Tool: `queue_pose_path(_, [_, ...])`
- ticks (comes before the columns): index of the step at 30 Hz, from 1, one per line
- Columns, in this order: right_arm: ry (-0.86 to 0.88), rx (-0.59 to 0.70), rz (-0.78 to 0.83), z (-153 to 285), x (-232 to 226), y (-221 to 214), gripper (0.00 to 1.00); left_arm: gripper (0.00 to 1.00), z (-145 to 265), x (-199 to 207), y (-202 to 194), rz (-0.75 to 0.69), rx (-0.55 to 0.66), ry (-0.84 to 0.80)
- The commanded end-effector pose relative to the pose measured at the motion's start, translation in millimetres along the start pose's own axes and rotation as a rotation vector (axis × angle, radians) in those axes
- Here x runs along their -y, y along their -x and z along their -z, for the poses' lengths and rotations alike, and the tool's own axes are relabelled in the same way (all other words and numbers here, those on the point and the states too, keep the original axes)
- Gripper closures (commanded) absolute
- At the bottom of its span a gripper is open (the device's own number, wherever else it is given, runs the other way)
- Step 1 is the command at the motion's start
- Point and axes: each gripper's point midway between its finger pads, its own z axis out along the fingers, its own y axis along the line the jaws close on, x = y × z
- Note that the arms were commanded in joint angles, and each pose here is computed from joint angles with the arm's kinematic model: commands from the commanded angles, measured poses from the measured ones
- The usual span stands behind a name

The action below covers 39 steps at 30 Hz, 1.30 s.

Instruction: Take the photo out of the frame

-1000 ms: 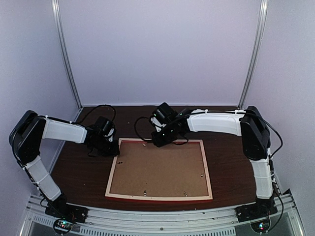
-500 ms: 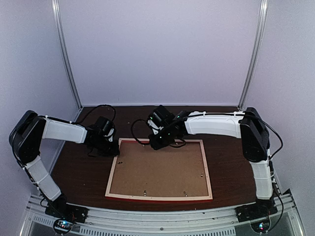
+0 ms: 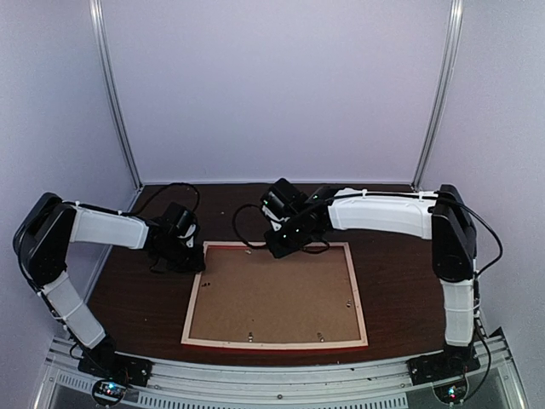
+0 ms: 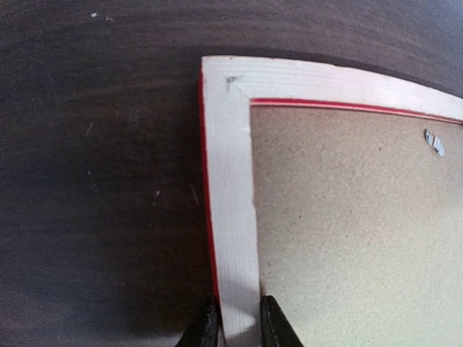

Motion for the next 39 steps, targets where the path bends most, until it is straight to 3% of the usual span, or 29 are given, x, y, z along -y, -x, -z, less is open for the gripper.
queue_pose_path(1, [-0.044, 0.065, 0.003, 38, 12, 11, 1.0, 0.77, 8, -14, -23, -0.05, -0.076, 0.059])
queue_pose_path(5, [-0.064, 0.081, 0.004, 56, 21, 5, 1.0, 0.72, 16, -17, -12, -0.089, -0.054, 0.101])
queue_pose_path(11, [-0.091, 0.109, -0.003, 82, 36, -6, 1.0, 0.56, 34, -10, 10, -0.152, 0.005, 0.101])
queue_pose_path(17, [-0.118, 0.128, 0.004, 100, 50, -18, 1.0, 0.48, 59, 19, 44, -0.278, 0.088, 0.014])
queue_pose_path(26, [-0.135, 0.118, 0.027, 108, 72, -28, 1.0, 0.51, 56, 84, 80, -0.484, 0.099, -0.228])
queue_pose_path(33, [-0.058, 0.066, 0.011, 92, 74, -28, 1.0, 0.54, 21, 105, 99, -0.497, 0.023, -0.269])
queue_pose_path(39, [-0.019, 0.014, 0.011, 71, 69, -27, 1.0, 0.59, 4, 104, 91, -0.472, -0.029, -0.282])
